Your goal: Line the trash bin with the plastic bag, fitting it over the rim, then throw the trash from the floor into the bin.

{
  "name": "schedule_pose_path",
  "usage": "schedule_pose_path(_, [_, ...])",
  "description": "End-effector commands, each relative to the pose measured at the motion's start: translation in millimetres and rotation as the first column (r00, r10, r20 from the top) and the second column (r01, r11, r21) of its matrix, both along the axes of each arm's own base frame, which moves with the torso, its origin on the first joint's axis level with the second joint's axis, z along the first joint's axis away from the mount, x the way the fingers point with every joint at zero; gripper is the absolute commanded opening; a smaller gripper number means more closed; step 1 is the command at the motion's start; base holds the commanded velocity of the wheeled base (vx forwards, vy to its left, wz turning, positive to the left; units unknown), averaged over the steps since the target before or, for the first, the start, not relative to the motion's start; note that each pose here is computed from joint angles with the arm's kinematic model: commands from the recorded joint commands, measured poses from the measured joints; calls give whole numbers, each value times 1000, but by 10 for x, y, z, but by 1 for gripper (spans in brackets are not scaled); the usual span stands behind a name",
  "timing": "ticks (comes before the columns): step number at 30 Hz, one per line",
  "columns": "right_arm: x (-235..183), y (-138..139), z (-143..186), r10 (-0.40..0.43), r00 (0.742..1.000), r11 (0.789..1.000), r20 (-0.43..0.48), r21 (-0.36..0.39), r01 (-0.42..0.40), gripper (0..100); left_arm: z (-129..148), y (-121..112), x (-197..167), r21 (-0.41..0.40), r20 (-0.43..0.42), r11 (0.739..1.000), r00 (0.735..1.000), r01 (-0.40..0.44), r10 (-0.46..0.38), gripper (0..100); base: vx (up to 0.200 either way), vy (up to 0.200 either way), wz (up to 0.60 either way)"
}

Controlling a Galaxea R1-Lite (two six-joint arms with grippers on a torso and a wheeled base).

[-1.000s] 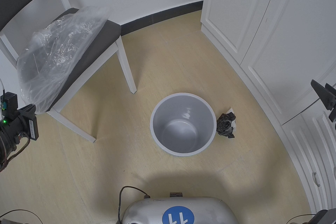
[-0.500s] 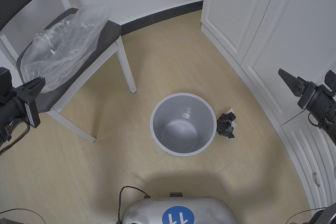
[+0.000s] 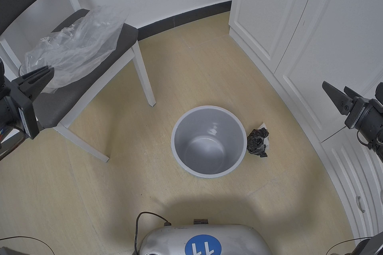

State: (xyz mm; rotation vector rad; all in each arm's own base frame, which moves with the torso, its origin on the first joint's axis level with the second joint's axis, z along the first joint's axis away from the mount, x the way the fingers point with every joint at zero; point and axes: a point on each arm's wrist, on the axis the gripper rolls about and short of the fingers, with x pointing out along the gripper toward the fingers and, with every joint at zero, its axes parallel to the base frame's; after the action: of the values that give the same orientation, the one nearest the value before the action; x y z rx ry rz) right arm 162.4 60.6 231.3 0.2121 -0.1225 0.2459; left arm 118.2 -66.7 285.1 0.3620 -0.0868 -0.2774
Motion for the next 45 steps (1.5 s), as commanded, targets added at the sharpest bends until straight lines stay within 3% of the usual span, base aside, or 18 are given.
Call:
schedule_pose_path(1, [-70, -11, 18, 9, 1000, 1000, 16, 1, -9, 100, 154, -5, -131, -12, 54, 998, 997, 55, -55, 0, 0, 0, 0])
schedule_pose_path(9, [-86, 25, -19, 33, 999, 999, 4, -4, -33, 100, 249, -70, -141, -83, 69, 990, 992, 114, -108, 0, 0, 0, 0])
schedule_pose_path(11, [-81, 35, -36, 38, 999, 999, -4, -7, -38, 100, 301, -128, -187, -98, 80, 980, 983, 173, -165, 0, 0, 0, 0])
schedule_pose_path(20, [-41, 69, -121, 53, 998, 998, -41, -19, -54, 100, 560, -271, -218, -128, 134, 955, 959, 267, -250, 0, 0, 0, 0])
schedule_pose_path(45, [13, 94, -211, 57, 996, 998, -76, -25, -59, 100, 740, -501, -219, -138, 160, 918, 923, 371, -349, 0, 0, 0, 0])
